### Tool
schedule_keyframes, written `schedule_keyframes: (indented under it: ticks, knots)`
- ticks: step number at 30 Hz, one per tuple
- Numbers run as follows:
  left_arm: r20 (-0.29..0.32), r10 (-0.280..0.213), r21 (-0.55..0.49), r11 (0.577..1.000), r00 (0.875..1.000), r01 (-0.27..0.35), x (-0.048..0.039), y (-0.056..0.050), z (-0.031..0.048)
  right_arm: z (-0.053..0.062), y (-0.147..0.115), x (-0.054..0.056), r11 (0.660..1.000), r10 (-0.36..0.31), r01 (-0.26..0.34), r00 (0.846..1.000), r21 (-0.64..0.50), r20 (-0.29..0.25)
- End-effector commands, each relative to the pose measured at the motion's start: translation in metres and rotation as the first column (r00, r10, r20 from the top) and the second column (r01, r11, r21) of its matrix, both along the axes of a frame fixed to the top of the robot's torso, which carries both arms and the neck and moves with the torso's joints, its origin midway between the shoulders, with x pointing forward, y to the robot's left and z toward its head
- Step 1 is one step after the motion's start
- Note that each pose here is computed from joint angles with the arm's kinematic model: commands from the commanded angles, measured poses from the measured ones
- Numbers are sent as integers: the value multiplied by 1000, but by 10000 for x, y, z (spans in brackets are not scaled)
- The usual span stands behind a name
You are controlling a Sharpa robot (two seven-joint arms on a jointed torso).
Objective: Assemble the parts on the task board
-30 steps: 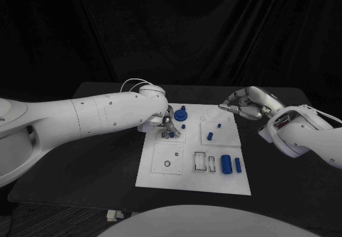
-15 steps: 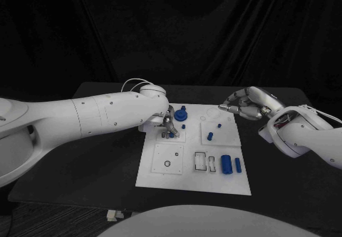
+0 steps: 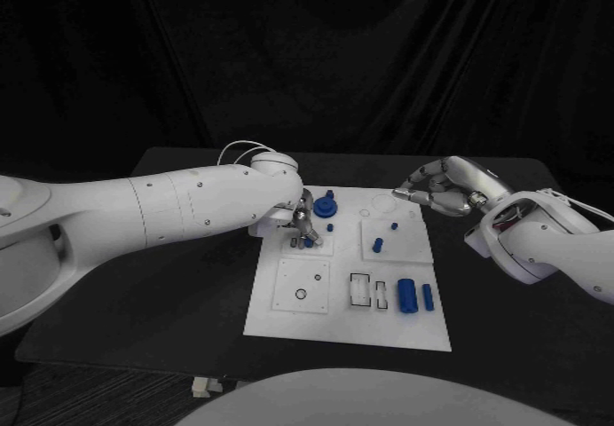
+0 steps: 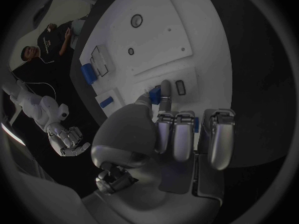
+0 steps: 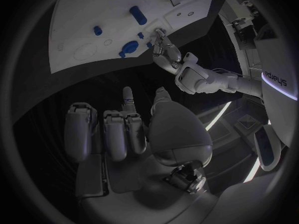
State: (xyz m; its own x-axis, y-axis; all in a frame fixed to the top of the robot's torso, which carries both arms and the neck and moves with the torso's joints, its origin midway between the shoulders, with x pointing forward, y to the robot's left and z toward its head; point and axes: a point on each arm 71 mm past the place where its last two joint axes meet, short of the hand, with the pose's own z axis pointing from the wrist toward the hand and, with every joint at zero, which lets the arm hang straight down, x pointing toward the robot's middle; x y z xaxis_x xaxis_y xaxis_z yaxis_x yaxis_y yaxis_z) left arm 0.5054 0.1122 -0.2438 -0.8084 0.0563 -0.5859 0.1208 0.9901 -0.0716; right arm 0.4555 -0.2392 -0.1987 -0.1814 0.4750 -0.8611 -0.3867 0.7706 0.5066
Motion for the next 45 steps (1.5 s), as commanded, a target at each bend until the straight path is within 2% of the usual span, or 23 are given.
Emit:
schedule_keyframes:
  ticks: [1,45]
  knots:
    - [-13,-12,-12,1000,1000,12,-19,-17,-24,-18,-4,-2,1000,-10,10,1000,-9,-12]
    - [-5,-9,-39,999,1000,9,-68,41,-29,-30,-8,-6,1000,-10,10,1000,-9,-14]
